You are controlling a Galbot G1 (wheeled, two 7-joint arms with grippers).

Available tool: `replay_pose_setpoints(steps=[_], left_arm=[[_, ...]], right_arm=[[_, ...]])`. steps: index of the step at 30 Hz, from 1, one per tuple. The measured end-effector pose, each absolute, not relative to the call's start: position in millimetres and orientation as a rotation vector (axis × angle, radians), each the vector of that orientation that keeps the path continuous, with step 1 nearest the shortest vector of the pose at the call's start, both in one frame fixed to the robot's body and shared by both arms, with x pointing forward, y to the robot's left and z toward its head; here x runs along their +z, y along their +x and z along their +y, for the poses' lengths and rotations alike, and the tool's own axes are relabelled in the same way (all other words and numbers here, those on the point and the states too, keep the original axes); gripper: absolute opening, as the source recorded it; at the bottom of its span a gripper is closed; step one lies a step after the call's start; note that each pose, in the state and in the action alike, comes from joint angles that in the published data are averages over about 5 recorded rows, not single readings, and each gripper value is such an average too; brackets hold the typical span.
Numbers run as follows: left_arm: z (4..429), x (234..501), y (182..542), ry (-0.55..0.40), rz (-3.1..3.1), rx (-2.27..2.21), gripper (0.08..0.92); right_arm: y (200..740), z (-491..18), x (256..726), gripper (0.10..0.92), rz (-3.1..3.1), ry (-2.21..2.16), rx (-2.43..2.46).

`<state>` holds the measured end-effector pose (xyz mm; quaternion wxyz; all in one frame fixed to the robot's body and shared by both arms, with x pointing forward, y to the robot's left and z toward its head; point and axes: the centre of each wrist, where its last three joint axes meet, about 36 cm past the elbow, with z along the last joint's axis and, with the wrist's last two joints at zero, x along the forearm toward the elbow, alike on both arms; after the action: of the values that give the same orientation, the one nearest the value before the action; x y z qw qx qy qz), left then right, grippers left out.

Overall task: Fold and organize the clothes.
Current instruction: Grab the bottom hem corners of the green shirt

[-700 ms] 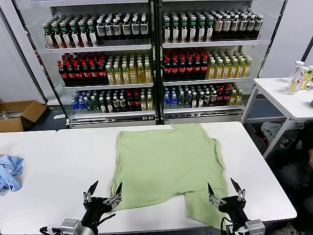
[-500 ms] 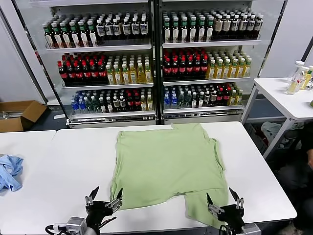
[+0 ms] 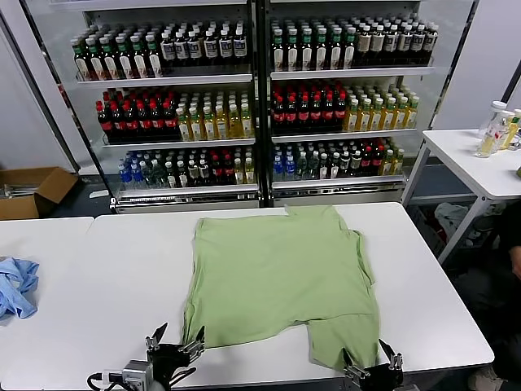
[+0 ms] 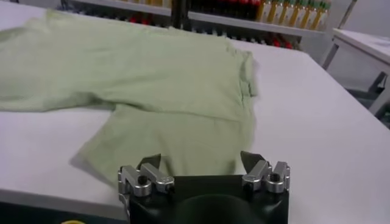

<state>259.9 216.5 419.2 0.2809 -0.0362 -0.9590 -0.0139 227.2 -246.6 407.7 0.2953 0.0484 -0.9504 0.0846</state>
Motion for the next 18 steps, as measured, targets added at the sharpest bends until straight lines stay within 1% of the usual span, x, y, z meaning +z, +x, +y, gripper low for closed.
replay_pose_setpoints(steps=[2, 5, 9, 18], left_arm=[[216.1, 417.3, 259.9, -0.096, -2.562, -0.033, 0.811], [215.1, 414.0, 259.3, -0.098, -2.548, -0.026, 0.752], [214.3, 410.1, 258.1, -0.102, -2.530, -0.015, 0.640], [214.7, 403.5, 256.0, -0.108, -2.504, 0.007, 0.380]], right_arm=[[227.6, -246.2, 406.3, 0.796, -2.519, 0.130, 0.212], [228.3, -245.9, 404.5, 0.732, -2.507, 0.131, 0.194], [229.1, -246.4, 403.3, 0.628, -2.494, 0.132, 0.174], [232.0, -247.7, 403.1, 0.368, -2.481, 0.140, 0.138]])
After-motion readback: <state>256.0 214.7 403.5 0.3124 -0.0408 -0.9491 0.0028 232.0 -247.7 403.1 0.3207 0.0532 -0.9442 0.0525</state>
